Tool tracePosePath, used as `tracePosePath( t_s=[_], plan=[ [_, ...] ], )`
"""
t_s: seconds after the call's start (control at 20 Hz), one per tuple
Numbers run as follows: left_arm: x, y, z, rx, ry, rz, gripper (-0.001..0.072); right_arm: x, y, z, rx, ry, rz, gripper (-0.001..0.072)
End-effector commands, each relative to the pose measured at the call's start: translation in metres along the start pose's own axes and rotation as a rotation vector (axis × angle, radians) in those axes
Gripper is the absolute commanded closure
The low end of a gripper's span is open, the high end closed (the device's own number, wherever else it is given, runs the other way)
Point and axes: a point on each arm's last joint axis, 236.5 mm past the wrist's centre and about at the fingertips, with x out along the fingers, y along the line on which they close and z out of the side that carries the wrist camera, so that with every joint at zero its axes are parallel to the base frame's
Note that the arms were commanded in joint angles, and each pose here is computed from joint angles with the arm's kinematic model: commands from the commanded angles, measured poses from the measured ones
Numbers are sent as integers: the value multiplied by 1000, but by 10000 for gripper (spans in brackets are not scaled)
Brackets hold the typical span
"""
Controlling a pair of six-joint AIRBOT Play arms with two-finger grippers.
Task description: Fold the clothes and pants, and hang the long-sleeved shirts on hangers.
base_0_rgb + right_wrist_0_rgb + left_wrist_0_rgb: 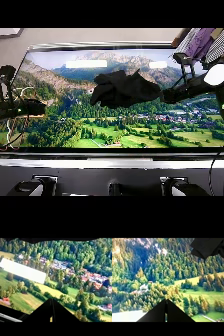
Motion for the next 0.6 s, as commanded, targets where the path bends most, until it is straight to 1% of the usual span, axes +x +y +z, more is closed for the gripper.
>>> tracePosePath(
  t_s=[0.0,0.35,0.4,0.45,0.5,0.55],
  plan=[
    [0,1,0,0,1,1,673,0,0,0,-3,0,0,667],
    [0,0,0,0,1,1,672,0,0,0,-3,1,1,667],
    [1,1,0,-1,0,2,635,0,0,0,-3,0,0,667],
    [3,1,0,-11,-1,2,401,0,0,0,-3,0,0,667],
    [5,1,-3,-54,12,0,-13,0,0,0,-3,1,1,667],
    [12,3,-4,-104,11,3,-13,0,0,0,-3,0,0,667]
  ],
)
